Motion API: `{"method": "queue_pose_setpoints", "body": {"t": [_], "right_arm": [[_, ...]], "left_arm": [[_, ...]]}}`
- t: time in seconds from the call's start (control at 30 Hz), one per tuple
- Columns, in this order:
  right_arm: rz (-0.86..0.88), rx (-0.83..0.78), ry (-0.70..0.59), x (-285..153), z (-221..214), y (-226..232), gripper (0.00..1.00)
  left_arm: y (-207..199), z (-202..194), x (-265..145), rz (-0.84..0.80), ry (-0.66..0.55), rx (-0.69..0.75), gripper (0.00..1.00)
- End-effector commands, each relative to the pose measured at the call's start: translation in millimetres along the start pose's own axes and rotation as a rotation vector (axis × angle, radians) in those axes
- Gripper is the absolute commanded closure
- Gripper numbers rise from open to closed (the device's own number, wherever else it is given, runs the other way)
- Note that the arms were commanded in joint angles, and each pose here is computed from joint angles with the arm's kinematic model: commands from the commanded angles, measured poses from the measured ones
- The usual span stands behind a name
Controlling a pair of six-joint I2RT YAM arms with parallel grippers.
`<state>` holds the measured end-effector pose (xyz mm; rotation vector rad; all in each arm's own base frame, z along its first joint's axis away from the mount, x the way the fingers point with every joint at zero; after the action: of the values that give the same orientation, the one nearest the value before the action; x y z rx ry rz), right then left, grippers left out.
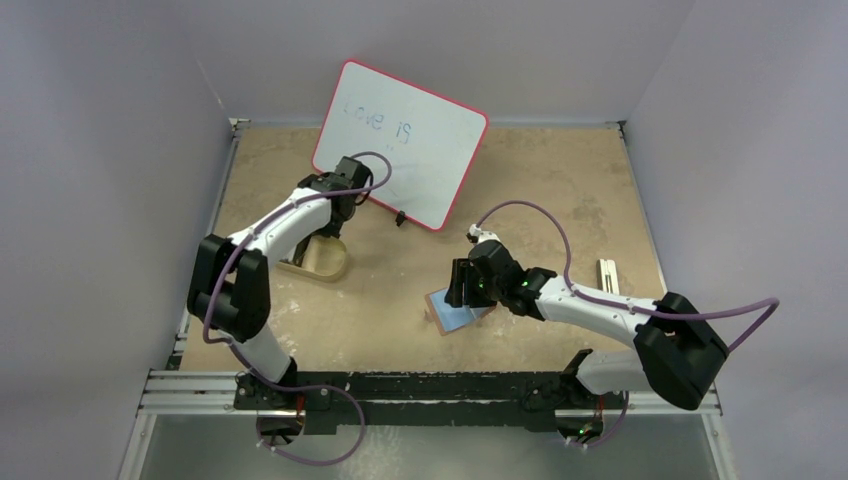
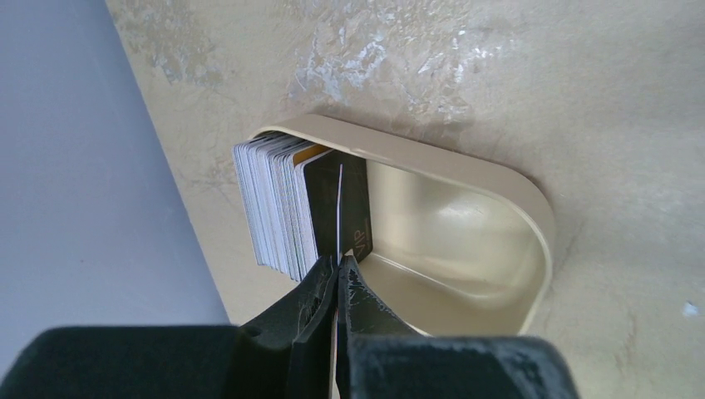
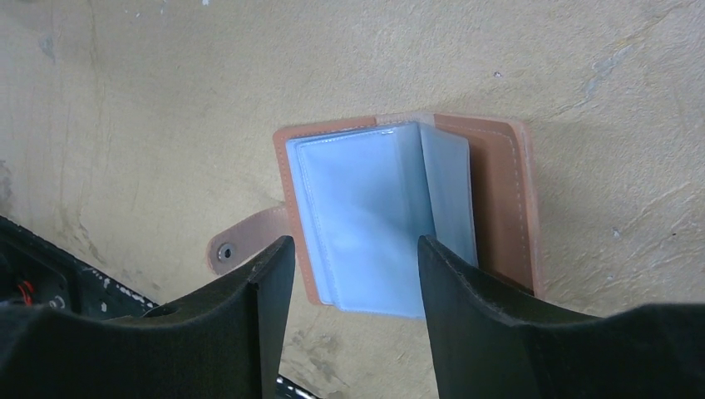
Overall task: Put the credit cards into the card holder
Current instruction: Pick up the credit card from the storage box.
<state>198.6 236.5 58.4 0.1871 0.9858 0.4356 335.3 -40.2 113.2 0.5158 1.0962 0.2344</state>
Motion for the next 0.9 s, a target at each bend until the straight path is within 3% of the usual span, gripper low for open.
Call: {"method": "queue_pose_setpoints", "body": {"t": [0.0,0.1,0.2,0.4,0.53,0.7,0.87], "right_arm": [[0.042,0.042,-0.012,-3,9,14,0.42],[0.083,0.105,-0.002,-6,5,21,0.42],[0.095,0.138,-0.014,-7,3,21,0.42],[-0.018,0.011,-0.006,-15,11,5,0.39],[0.065,-0.014,-0.037,-21,13,15,0.38],[0.102,0.034,-0.008,-13,9,20,0.44],[0.295,0.135,-0.031,-20,17,39,0.49]], "left_arm": [[-1,10,-25,-0.096,-0.059,-0.103,1.0],[-1,13,-37,-0.145,-0.092,-0.157,1.0],[-15,26,-62,-0.308,-0.171,-0.247,1.0],[-74,60,-160,-0.949,-0.387,-0.434,1.0],[-108,53,-215,-1.251,-0.408,-0.536,1.0],[-145,35,-247,-1.527,-0.411,-0.746,1.0],[-174,16,-241,-1.621,-0.34,-0.798,1.0]]}}
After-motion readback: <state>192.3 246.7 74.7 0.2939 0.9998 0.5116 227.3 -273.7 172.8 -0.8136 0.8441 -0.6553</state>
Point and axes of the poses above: each gripper's point midway between its finger pads, its own x axis out along the fingers, its own y axis along the line the jaws close on, z = x × y, the point moved 1 cm from there along -x, back along the fingers, and after that the axes turned 5 degrees about -x, right-handed, at the moved point
